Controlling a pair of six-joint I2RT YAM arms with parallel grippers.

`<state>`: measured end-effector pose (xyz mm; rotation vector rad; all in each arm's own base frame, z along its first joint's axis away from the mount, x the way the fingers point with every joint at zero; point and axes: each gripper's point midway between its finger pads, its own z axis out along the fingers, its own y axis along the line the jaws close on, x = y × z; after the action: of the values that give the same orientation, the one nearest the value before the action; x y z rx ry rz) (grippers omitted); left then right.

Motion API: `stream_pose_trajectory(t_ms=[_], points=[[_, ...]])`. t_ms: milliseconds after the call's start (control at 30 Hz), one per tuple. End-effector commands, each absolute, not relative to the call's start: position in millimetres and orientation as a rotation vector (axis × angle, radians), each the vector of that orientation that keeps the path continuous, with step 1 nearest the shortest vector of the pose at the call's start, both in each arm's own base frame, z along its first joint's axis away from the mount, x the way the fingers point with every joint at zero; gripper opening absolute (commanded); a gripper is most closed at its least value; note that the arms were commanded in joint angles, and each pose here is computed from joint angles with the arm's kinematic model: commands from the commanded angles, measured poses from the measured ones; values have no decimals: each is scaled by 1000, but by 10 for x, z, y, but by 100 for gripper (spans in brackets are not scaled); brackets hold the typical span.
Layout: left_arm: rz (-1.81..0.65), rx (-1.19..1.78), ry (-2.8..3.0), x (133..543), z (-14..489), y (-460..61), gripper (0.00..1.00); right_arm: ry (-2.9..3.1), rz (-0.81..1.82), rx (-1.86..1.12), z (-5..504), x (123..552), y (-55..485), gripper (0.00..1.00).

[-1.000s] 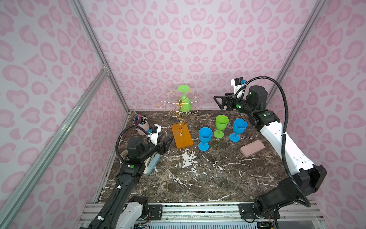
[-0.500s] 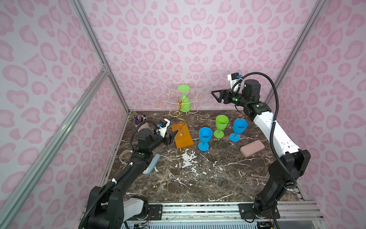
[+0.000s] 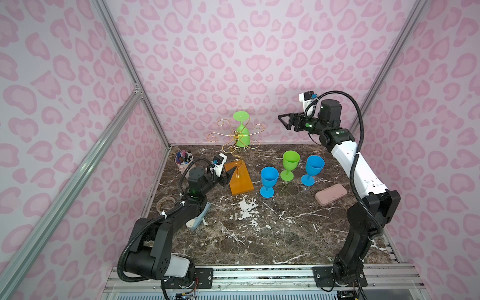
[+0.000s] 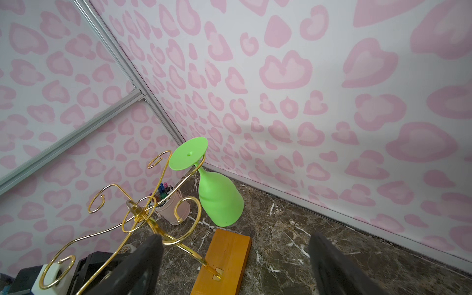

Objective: Take the wine glass off the wine glass rack
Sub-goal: Move the wine glass rack to the top-center of the table.

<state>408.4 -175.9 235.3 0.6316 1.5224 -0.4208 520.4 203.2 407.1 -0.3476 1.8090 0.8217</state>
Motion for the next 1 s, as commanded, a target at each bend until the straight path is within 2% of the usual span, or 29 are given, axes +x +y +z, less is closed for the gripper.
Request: stream_pose_trajectory(t_ms=[0, 333, 600, 800, 967], points=[[-391, 591, 1418, 4231, 2632, -1761, 64, 1813, 861, -356, 4061, 5262, 2086, 90], [-415, 514, 1411, 4575, 2554, -1826, 58, 1844, 1002, -317, 3879, 5527, 2311, 88], [-412, 510, 1415, 4630, 2502, -1838, 57, 1923, 1178, -349, 3691, 5378, 2703, 87], [-421, 505, 1418, 4671, 2469, -1856, 57, 1969, 1295, -299, 3589, 5357, 2783, 82], [-415, 507, 1410, 4703, 2500, -1861, 56, 1980, 1371, -295, 3562, 5331, 2889, 75]])
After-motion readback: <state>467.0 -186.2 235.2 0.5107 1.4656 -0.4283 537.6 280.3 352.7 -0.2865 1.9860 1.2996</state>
